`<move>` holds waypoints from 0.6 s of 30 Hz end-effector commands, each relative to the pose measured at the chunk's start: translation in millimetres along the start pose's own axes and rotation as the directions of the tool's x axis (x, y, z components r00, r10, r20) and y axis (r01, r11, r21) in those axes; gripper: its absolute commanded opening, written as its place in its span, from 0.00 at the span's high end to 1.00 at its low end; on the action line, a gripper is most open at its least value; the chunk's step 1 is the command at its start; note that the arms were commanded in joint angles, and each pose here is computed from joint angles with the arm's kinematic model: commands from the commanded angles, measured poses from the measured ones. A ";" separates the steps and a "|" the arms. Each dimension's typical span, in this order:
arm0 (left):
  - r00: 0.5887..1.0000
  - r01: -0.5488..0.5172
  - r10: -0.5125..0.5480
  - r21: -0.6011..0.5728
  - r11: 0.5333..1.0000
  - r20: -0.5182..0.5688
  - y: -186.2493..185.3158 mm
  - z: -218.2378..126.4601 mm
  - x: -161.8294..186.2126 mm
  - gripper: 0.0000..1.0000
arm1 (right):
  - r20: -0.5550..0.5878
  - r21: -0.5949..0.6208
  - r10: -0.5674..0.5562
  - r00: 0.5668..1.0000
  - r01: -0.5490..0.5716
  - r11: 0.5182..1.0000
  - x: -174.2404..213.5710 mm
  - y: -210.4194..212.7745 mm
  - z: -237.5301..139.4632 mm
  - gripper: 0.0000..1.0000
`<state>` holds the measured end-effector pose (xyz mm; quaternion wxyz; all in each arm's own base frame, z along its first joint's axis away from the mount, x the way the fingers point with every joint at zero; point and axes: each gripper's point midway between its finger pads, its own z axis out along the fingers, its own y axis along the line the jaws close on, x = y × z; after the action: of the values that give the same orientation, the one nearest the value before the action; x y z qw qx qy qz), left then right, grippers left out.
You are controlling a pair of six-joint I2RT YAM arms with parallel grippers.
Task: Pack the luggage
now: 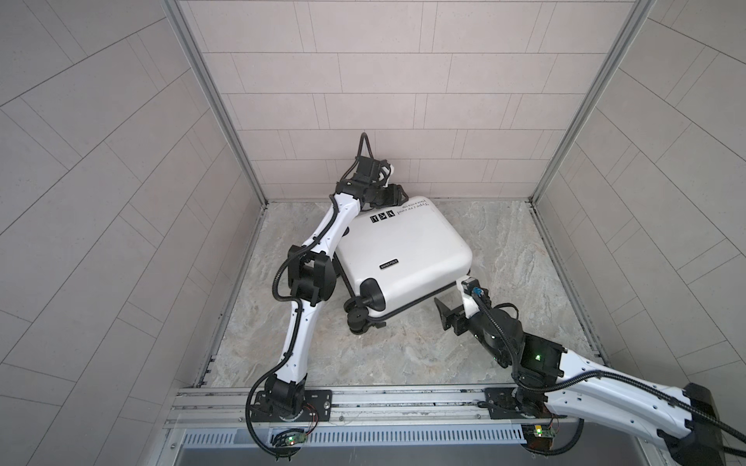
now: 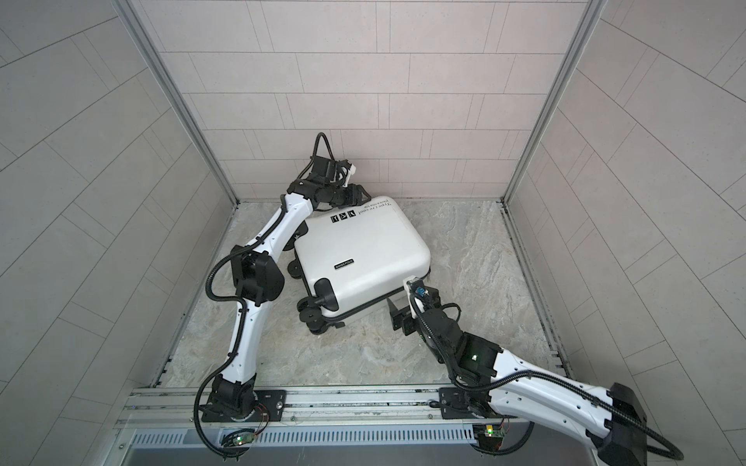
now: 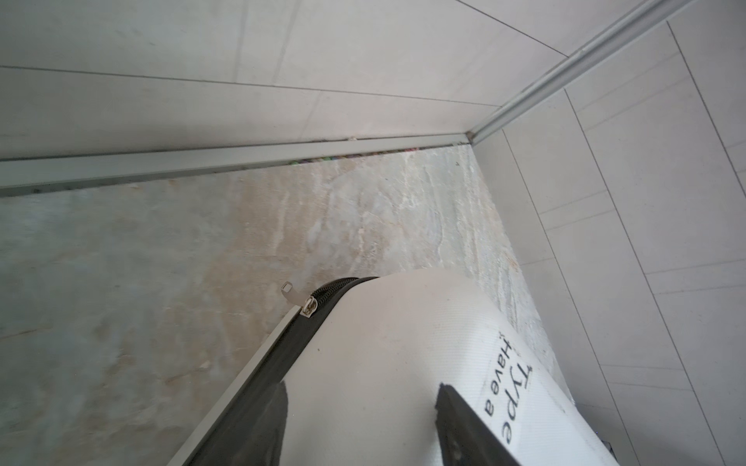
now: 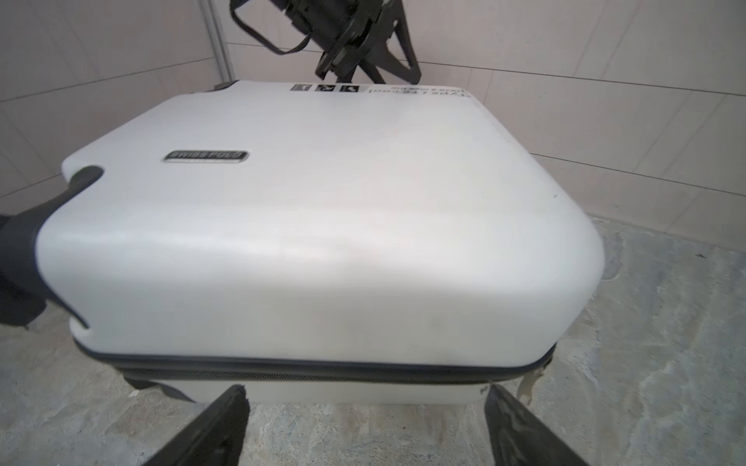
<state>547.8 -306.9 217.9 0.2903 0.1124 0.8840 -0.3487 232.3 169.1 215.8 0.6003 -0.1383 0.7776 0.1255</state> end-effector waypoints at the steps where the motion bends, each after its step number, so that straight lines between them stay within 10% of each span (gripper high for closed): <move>1: 0.971 0.087 -0.082 0.014 0.996 -0.223 -21.6 25.4 67.7 0.37 | 0.017 0.050 0.051 0.999 -0.052 0.997 -19.0 -25.5 -9.7 0.02; 11: 0.991 -0.049 0.070 -0.176 0.983 0.116 -58.4 -90.5 -11.3 0.35 | -0.006 0.184 0.192 0.981 -0.187 0.965 -62.4 -78.2 -5.2 0.00; 18: 0.975 -0.133 0.176 -0.280 0.951 0.137 -93.1 -157.7 30.9 0.35 | -0.078 0.187 0.353 0.932 -0.334 0.924 -82.8 -103.4 36.5 0.01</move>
<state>445.8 -272.1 340.4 0.3870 0.0994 0.8821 -0.2495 317.0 84.2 284.7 0.5624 0.0375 0.8191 0.1068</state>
